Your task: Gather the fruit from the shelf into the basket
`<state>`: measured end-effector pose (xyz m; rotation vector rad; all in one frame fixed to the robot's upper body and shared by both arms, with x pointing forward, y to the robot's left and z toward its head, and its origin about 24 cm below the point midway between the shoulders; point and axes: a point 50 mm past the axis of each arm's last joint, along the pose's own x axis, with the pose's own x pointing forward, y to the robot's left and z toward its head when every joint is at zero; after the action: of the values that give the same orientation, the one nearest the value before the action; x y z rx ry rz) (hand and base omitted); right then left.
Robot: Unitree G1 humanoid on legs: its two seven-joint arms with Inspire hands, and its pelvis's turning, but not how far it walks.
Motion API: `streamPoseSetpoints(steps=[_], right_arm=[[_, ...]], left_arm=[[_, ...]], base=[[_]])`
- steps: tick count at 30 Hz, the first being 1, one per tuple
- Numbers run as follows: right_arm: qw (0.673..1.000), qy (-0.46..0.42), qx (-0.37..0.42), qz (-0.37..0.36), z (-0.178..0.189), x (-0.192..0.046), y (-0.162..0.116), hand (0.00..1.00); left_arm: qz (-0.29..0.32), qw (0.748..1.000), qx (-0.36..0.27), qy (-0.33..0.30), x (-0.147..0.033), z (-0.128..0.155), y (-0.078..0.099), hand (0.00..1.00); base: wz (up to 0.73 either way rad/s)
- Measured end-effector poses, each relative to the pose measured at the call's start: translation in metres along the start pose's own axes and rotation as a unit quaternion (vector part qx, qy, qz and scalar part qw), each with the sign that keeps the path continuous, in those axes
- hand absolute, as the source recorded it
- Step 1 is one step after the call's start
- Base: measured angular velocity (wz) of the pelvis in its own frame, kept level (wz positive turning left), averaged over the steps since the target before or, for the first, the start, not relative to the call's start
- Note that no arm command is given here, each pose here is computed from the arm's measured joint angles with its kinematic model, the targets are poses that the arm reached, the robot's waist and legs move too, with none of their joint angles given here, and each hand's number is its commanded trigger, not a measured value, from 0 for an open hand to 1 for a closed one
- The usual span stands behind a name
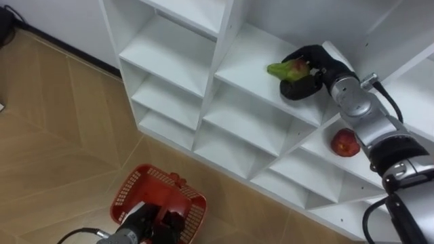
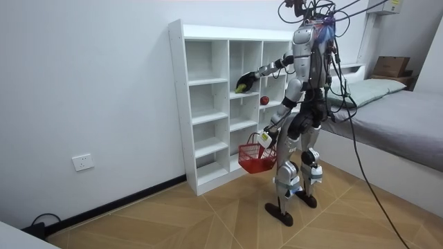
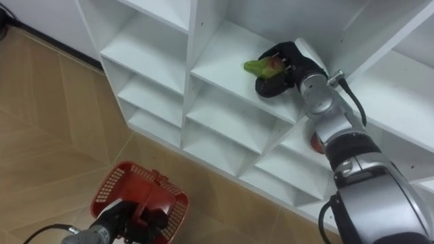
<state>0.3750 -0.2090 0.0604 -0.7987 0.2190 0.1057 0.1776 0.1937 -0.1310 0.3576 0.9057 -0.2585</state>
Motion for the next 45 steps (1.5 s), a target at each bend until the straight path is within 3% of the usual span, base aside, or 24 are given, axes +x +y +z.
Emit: streamPoseSetpoints(steps=[17,36,45], right_arm=[[0.999,-0.053,-0.009,-0.011,0.008,-0.010,0.014,1.00],[0.985,-0.148,0.009,0.087,0.010,-0.077,0.079,1.00],[0.980,-0.076,0.027,0.184,-0.034,-0.112,0.123,1.00]], left_arm=[[0.003,1.000,0.009,-0.011,0.000,0.004,-0.001,1.00],[0.026,0.999,-0.011,-0.035,0.000,0.009,-0.005,1.00],[0.013,0.999,-0.027,-0.039,-0.003,0.002,-0.016,1.00]], base=[[-0.02],[-0.13],[-0.11]])
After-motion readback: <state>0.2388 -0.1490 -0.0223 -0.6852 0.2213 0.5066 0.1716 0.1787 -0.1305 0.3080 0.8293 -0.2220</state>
